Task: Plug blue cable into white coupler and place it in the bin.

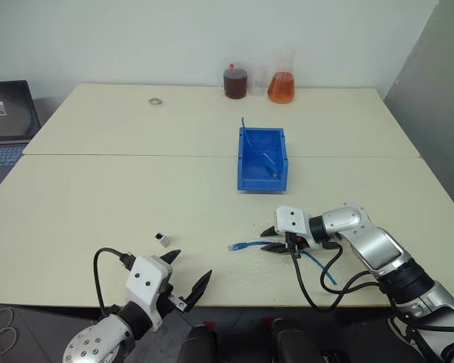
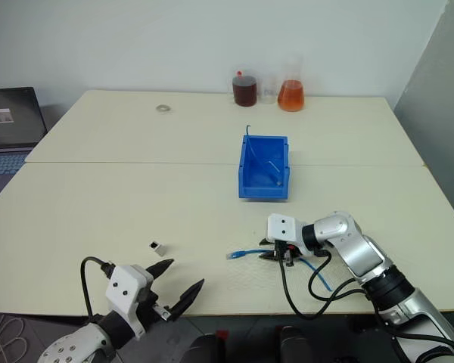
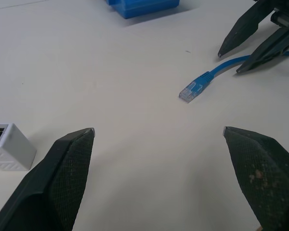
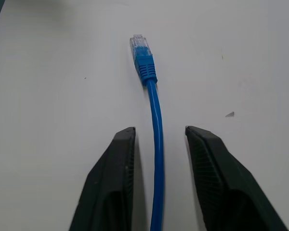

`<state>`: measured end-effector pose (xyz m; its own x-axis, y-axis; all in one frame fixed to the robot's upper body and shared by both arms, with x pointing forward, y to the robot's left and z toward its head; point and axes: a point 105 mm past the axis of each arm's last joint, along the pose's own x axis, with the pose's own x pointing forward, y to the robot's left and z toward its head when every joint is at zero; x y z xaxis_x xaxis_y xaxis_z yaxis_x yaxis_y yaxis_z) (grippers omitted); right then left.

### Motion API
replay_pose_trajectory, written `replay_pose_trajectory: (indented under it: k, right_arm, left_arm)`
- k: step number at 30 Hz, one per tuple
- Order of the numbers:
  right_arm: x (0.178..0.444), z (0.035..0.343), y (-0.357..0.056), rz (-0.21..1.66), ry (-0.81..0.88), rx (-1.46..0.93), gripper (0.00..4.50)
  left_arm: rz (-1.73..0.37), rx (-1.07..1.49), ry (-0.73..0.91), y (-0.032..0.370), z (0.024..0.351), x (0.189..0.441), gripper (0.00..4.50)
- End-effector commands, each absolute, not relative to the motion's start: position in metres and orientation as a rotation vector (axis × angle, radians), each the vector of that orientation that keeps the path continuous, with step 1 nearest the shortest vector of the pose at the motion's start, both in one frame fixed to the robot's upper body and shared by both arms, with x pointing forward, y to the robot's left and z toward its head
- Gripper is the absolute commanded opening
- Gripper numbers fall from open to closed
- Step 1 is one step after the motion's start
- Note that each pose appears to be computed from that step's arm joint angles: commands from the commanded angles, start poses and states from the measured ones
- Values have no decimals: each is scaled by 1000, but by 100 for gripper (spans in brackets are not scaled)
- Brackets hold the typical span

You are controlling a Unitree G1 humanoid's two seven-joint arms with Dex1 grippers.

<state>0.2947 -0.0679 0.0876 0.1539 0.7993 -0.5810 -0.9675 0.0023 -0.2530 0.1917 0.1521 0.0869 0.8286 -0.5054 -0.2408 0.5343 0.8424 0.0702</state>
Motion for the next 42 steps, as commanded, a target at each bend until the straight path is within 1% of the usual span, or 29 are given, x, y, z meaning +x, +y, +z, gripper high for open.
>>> replay_pose_trajectory:
  k: [1,3,4,7,8,11,16,20,24,26,32,36,42]
  right_arm:
    - [293,105,-70,1405,259,-686,273]
    - [292,109,-74,1390,260,-677,319]
    - [292,111,-77,1386,263,-673,355]
    - [284,120,-86,1376,283,-637,428]
    - [280,122,-89,1373,290,-619,445]
    - [272,135,-96,1347,291,-524,445]
    - [264,161,-98,1277,250,-328,445]
    - [264,169,-101,1206,230,-278,445]
    - [264,170,-105,1151,231,-266,445]
    - [263,169,-106,1134,232,-262,445]
    - [262,166,-110,1096,242,-258,445]
    - [261,164,-113,1078,250,-265,445]
    - [261,163,-114,1074,254,-267,445]
  left_arm:
    - [-615,134,188,144,95,195,450]
    - [-665,174,179,143,101,198,450]
    - [-694,207,174,144,104,200,450]
    - [-793,288,160,149,118,214,450]
    - [-828,298,161,150,124,219,450]
    - [-984,350,172,145,140,232,450]
    - [-1219,416,219,136,153,252,450]
    - [-1374,480,286,133,147,261,450]
    - [-1470,577,325,130,128,268,450]
    - [-1481,614,335,128,121,273,450]
    - [-1482,692,284,114,106,285,450]
    - [-1492,731,256,106,97,287,450]
    - [-1453,774,271,106,86,291,450]
